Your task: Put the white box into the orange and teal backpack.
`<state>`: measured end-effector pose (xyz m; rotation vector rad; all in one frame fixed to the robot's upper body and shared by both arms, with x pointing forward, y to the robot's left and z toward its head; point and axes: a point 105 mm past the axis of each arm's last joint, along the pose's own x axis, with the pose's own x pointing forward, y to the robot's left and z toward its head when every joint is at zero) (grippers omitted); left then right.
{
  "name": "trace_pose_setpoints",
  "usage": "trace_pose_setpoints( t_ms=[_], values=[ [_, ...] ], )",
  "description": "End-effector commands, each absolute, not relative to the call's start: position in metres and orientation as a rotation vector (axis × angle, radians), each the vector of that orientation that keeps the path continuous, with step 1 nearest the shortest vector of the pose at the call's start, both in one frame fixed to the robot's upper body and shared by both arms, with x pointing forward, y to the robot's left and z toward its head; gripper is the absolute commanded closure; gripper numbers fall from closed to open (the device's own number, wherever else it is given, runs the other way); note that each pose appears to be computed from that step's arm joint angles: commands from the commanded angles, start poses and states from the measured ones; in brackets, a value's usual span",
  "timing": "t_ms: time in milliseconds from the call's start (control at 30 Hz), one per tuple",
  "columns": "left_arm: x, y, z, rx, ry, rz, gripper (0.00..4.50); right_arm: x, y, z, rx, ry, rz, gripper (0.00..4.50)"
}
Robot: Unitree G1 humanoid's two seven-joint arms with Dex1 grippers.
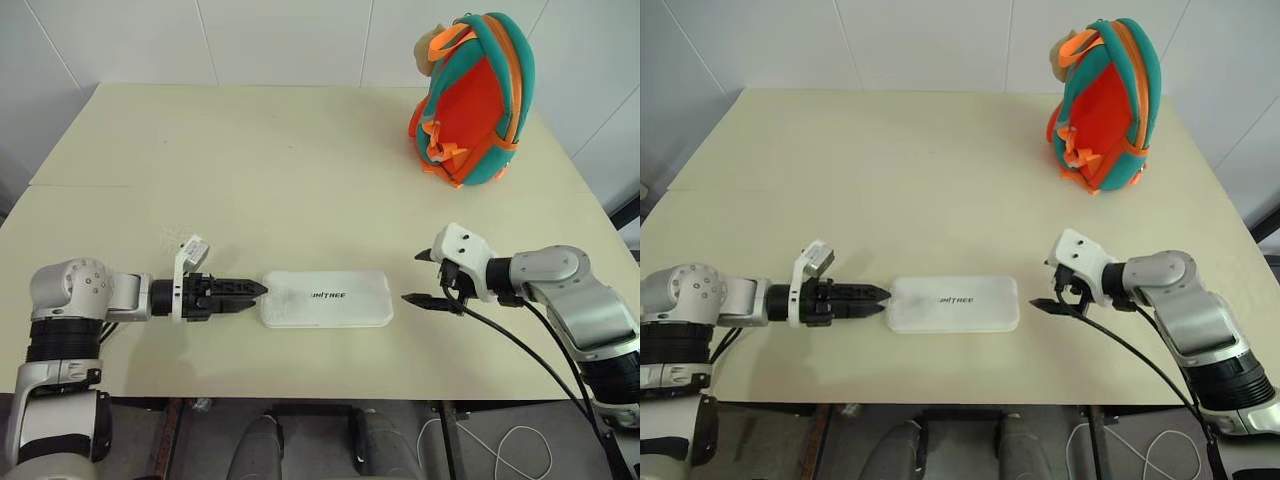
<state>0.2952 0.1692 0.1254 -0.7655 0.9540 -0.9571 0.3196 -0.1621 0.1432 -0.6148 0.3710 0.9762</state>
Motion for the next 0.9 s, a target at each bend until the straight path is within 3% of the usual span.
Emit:
trace_pose_setpoints(
  t_ms=[33,367,467,700,800,900],
  values=[
    [0.297,0.158,0.121,-0.781,0.976,-0.975,0.06,0.320,-0.154,0.145,-0.610,0.336,1.000,0.00],
    [0.303,0.143,0.113,-0.757,1.001,-0.991,0.06,0.326,-0.147,0.143,-0.612,0.319,1.017,0.00],
    [0.304,0.143,0.111,-0.760,0.996,-0.989,0.66,0.325,-0.148,0.144,-0.613,0.318,1.018,0.00],
    [0.301,0.136,0.114,-0.718,0.974,-1.070,2.84,0.326,-0.151,0.144,-0.612,0.321,1.003,0.00],
    [0.300,0.135,0.115,-0.703,0.967,-1.090,3.23,0.326,-0.152,0.146,-0.611,0.318,1.000,0.00],
    [0.300,0.135,0.115,-0.685,0.960,-1.101,3.24,0.326,-0.153,0.147,-0.610,0.314,0.994,0.00]
  ],
)
